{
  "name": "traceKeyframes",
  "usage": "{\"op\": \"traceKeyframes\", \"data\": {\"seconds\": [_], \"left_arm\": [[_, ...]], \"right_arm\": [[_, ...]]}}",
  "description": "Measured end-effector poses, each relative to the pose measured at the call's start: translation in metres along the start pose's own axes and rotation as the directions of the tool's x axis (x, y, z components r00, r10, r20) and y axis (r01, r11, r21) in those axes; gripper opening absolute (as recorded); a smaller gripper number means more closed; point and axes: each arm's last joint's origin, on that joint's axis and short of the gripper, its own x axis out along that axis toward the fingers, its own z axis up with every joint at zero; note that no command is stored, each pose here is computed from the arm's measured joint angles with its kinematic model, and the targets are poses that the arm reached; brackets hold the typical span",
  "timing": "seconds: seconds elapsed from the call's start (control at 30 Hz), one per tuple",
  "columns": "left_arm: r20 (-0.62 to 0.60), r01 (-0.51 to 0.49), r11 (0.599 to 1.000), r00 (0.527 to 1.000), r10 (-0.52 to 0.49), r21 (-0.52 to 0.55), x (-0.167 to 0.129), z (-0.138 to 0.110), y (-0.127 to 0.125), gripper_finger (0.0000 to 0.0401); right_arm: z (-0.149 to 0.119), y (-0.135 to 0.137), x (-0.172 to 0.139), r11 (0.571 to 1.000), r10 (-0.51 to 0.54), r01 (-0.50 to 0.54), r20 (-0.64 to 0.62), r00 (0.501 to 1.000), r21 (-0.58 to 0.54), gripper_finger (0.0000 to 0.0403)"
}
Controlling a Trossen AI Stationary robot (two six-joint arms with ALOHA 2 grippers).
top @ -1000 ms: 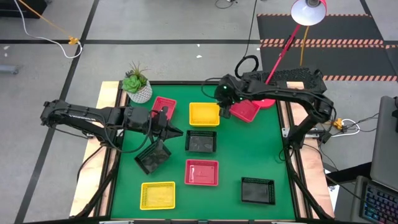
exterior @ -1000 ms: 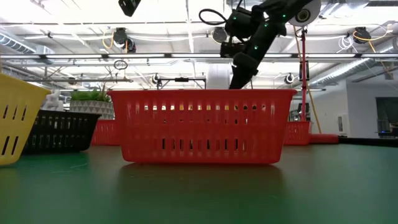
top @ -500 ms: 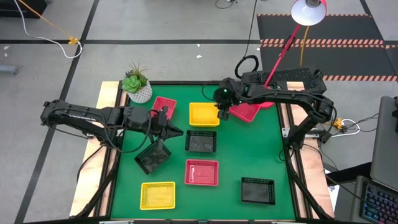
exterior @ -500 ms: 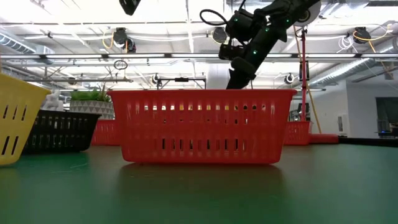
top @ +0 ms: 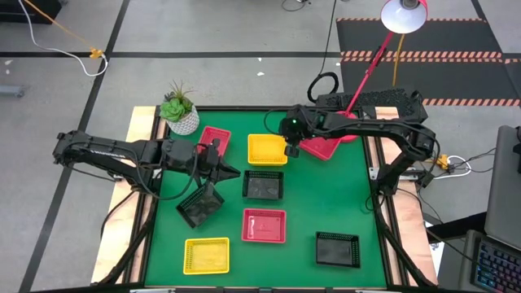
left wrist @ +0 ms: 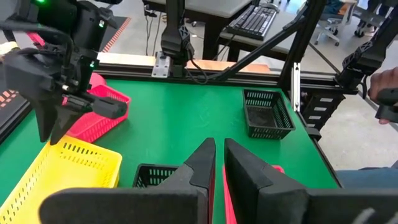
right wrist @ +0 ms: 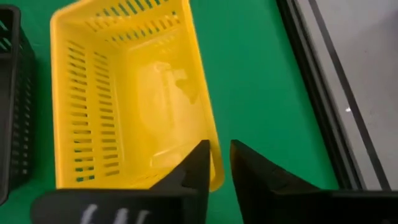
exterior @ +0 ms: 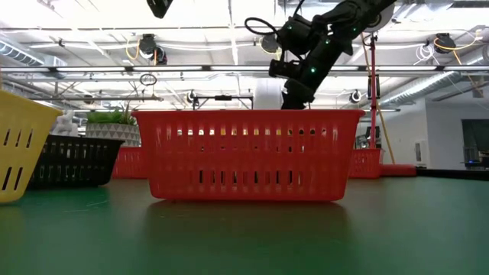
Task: Stack baskets by color
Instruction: Stack the middle right yellow basket on the top yellow basket
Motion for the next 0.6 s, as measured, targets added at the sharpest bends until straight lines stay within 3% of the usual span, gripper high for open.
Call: {"op": "traceKeyframes", "data": {"seconds": [0.13,0.6], "left_arm": [[0.000,0.000,1.000,1.000,0.000,0.000,0.0000,0.0000,0.0000,0.0035],[0.000,0.000,1.000,1.000,0.000,-0.002,0.0000,0.0000,0.0000,0.0035]], "right_arm": [[-0.0012,0.0005,-0.0006,1.000,0.008,-0.008,-0.011,1.000,-0.006,0.0024],[0.0004,-0.0002,-0.0005,1.000,0.000,0.000,0.005,1.000,0.009,0.0008]]}}
